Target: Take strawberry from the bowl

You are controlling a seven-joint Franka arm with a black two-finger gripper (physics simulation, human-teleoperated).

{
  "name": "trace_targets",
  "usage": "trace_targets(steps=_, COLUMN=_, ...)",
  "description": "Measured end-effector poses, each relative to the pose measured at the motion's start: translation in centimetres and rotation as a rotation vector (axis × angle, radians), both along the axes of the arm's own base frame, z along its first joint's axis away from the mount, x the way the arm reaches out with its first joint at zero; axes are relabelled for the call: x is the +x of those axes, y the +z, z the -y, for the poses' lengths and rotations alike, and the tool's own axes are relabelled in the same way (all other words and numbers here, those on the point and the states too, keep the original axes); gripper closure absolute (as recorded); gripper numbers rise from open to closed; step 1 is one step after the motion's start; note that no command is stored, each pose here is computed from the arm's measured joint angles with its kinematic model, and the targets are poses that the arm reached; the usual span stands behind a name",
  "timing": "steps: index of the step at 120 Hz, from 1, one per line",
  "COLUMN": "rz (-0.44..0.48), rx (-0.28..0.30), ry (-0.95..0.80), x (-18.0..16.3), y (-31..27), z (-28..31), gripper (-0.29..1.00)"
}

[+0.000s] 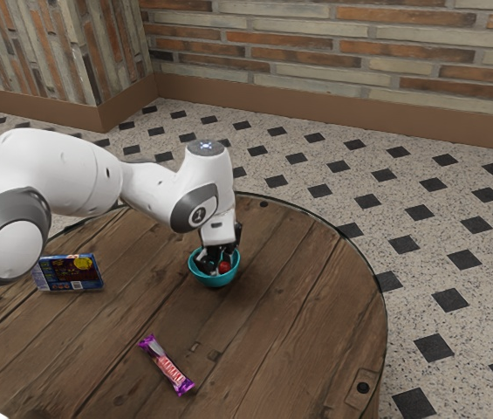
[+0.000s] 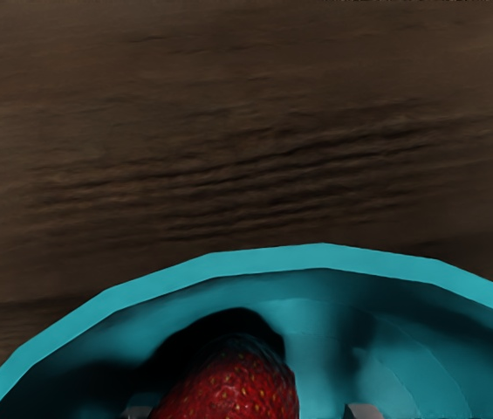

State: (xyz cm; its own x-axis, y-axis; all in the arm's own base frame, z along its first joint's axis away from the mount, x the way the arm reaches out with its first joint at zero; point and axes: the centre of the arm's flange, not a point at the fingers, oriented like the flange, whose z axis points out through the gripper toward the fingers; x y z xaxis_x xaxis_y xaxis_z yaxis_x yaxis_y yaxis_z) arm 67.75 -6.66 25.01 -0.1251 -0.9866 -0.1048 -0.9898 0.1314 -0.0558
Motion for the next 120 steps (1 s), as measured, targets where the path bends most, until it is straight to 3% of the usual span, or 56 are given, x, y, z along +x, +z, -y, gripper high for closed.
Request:
trace_targets(steps=46, rz=0.032, rx=-0.025, ry=-0.041, x=-0.1, y=1.9, z=0.0, gripper=0.61)
trace_targets(steps=77, rz=0.012, rx=-0.066, ry=-0.103, x=-7.4, y=5.7, z=5.2, gripper=0.65)
trace_targets(steps=120, rz=-0.034, rx=-0.076, ry=-0.138, x=-9.8, y=2.4, z=11.3, gripper=0.66)
